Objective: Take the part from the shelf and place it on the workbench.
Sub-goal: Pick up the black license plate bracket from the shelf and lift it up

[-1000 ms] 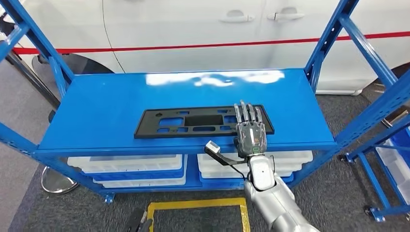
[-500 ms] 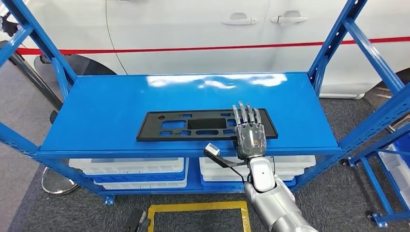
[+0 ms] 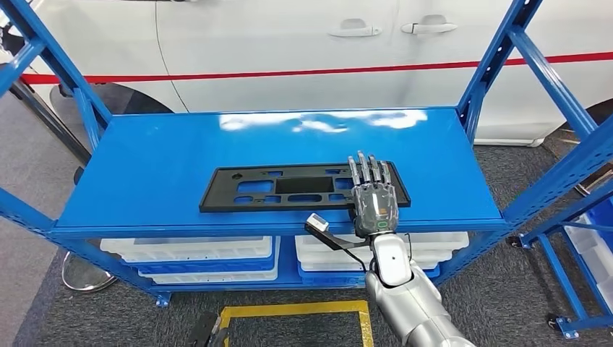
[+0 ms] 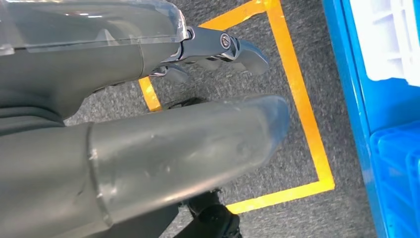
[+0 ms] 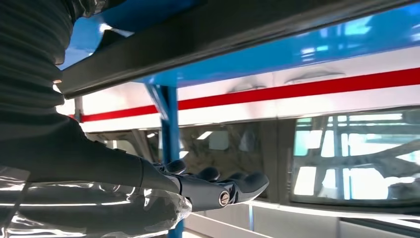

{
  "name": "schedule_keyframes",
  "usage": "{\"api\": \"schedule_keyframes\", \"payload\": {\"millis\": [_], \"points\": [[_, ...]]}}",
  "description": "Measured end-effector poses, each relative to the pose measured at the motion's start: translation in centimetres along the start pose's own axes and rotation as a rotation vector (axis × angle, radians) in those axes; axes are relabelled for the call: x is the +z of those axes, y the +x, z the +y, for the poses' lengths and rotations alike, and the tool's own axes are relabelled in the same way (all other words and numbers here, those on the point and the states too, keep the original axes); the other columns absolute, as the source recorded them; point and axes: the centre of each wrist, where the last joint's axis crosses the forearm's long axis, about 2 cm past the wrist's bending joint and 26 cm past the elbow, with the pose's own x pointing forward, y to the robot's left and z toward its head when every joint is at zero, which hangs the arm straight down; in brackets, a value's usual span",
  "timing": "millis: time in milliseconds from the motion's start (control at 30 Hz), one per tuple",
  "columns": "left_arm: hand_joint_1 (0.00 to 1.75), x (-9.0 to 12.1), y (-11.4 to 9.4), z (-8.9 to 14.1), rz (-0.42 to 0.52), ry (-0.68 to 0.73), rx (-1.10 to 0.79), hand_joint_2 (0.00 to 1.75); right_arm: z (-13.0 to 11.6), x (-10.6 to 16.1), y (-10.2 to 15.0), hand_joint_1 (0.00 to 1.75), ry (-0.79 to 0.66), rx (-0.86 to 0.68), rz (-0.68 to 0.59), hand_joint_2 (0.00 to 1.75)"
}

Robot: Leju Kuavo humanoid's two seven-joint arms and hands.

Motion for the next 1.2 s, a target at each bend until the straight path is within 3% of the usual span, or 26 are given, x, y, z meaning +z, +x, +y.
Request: {"api": "schedule_keyframes", "payload": {"millis": [467, 1200], "points": [[0.00, 0.0, 0.1, -0.2, -0.022, 0.000, -0.003, 0.00, 0.3, 0.7, 2.0, 0.00, 0.021, -0.022, -0.053, 1.75], [0.00, -0.2, 0.3, -0.1, -0.046, 0.014, 0.011, 0.00, 0.1, 0.5, 3.3, 0.00, 0.018, -0.043, -0.074, 1.75]]}}
